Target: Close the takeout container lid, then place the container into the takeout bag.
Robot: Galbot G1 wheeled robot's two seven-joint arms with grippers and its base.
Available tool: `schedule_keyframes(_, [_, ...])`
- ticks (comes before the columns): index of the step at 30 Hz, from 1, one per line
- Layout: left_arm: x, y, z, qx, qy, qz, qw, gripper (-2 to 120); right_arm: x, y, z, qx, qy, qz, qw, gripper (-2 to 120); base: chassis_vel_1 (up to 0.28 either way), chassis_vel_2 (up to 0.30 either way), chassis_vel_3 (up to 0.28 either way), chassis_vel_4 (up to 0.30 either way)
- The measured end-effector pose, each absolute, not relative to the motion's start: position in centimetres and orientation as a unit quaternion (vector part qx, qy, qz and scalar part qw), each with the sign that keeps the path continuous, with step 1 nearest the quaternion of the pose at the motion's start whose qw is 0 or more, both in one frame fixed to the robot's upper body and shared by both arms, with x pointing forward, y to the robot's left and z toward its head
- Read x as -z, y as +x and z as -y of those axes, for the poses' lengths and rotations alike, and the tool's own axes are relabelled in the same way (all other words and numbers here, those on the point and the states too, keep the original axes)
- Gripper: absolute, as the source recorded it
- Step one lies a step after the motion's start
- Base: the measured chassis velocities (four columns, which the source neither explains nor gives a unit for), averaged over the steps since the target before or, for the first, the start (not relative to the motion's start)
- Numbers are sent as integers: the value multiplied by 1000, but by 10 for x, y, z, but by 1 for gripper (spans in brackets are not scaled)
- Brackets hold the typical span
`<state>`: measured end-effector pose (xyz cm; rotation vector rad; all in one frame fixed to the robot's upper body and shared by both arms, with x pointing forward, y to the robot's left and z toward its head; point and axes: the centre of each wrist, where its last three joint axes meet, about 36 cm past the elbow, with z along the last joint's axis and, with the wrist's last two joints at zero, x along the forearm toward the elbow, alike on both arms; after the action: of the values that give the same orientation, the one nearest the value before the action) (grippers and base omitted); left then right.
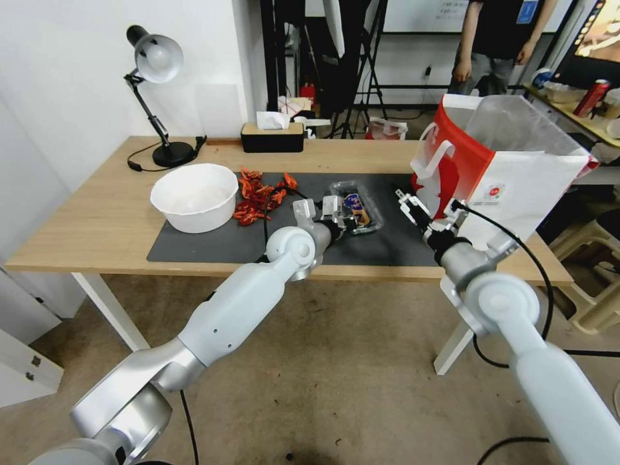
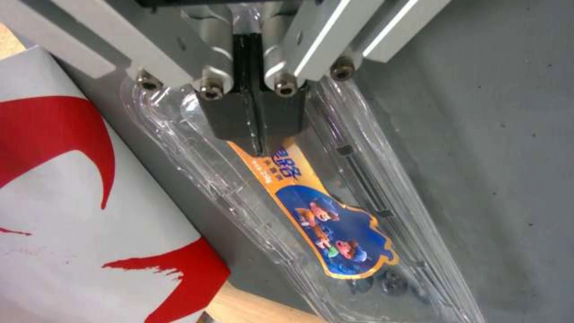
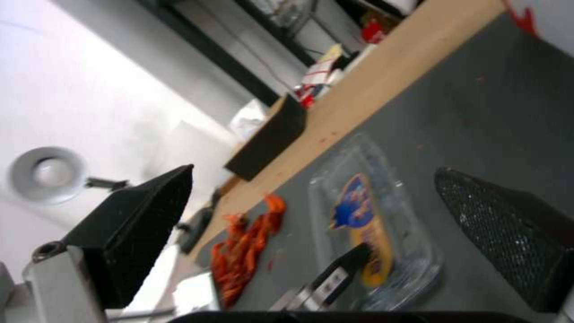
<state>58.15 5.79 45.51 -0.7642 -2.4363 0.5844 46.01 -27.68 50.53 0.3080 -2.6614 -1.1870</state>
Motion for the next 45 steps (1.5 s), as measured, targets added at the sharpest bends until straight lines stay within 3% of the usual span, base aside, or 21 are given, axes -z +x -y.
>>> schedule_keyframes(25, [-453, 580, -63, -223, -278, 897, 260, 0, -519, 531, 265, 328, 97, 915, 215, 100, 0, 0, 0, 0])
schedule_keyframes(45, [-452, 581, -67, -231, -276, 896, 260, 0, -497, 574, 265, 280, 192, 912, 230, 100, 0, 0, 0, 0])
